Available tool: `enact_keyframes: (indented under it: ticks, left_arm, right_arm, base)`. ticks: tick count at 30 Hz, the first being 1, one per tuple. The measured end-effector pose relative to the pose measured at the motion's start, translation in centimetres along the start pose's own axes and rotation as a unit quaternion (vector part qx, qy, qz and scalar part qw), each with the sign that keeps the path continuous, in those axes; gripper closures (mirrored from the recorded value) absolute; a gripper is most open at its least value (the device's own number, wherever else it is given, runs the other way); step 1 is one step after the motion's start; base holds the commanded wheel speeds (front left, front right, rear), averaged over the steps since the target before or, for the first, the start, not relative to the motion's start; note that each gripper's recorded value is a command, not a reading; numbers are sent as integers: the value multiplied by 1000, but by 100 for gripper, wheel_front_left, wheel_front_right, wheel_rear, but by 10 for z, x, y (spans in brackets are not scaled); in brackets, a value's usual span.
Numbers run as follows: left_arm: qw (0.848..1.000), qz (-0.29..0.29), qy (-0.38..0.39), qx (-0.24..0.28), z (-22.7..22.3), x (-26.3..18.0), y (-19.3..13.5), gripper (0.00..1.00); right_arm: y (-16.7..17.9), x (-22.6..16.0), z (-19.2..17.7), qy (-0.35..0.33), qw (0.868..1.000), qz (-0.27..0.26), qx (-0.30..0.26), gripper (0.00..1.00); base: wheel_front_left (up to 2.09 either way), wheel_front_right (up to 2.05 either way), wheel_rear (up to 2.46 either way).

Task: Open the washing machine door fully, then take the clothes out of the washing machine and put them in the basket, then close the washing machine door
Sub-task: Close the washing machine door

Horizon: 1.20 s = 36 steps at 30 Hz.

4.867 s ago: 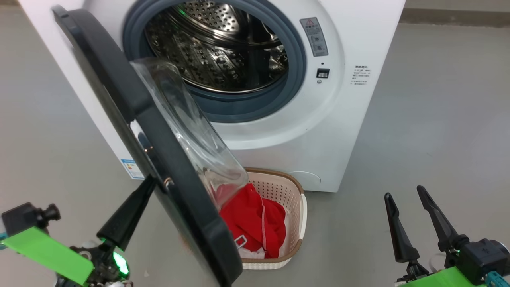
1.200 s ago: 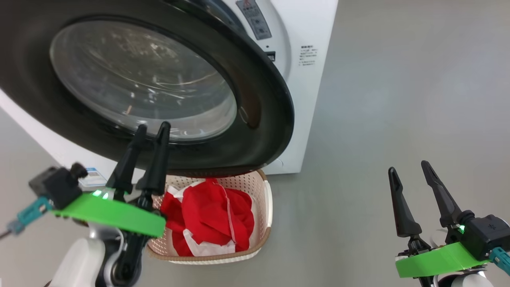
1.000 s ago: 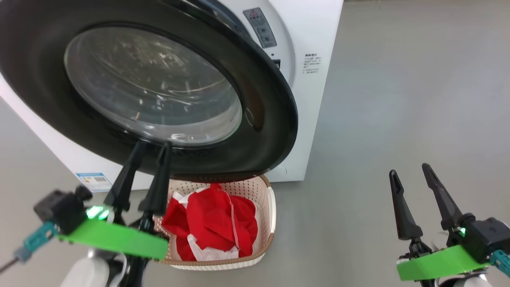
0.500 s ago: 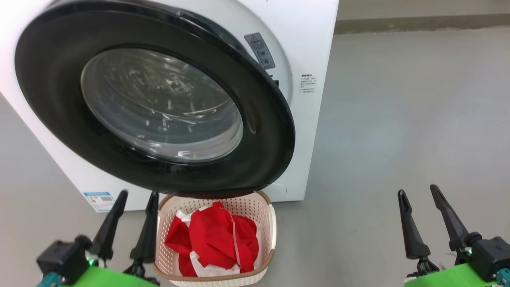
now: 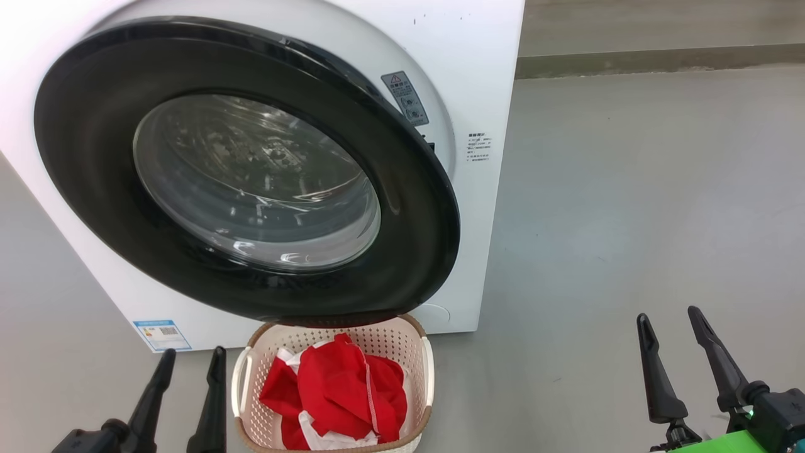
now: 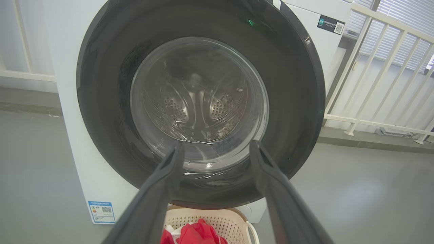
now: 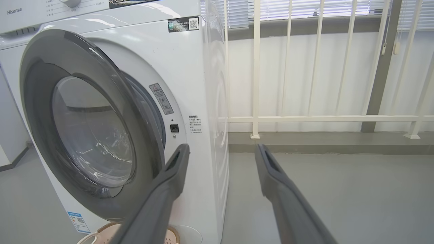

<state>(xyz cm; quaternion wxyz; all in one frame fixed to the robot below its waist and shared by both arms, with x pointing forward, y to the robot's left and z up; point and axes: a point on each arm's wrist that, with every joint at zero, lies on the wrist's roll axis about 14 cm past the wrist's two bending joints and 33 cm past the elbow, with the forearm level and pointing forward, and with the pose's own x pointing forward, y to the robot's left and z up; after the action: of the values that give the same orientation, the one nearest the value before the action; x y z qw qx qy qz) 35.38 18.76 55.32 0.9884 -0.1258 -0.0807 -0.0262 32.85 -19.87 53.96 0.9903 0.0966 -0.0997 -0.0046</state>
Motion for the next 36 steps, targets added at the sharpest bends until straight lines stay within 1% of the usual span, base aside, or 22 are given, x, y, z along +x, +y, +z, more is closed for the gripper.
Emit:
enact_keyframes:
  ticks: [15,16,17,19,20,22,28,36]
  left_arm:
    - [1000,2,-8,8,2,1,0,0]
    - [1000,4,-9,5,2,1,0,0]
    - [1000,5,-10,2,3,1,0,0]
    - [1000,6,-14,-1,5,0,-1,0]
    - [1000,7,-16,-2,6,-1,-1,0]
    - [1000,7,-20,-3,10,-1,-1,0]
    - [1000,10,-24,-6,18,-4,-1,0]
    - [1000,11,-16,-10,12,1,-4,0]
  right_arm:
    - [0,1,-2,3,1000,-1,0,0]
    - [1,1,-3,5,1000,1,0,11]
    - [2,1,-4,6,1000,3,-1,48]
    - [5,3,-7,11,1000,8,-1,73]
    - [7,4,-9,14,1000,12,-2,84]
    - [13,6,-14,20,1000,21,-2,100]
    - [35,23,-21,26,998,56,-6,100]
    - [71,60,-26,22,994,110,-8,100]
  base:
    - [0,0,0]
    - [0,0,0]
    - [0,0,0]
    - [0,0,0]
    - [0,0,0]
    - [0,0,0]
    - [0,0,0]
    - [0,0,0]
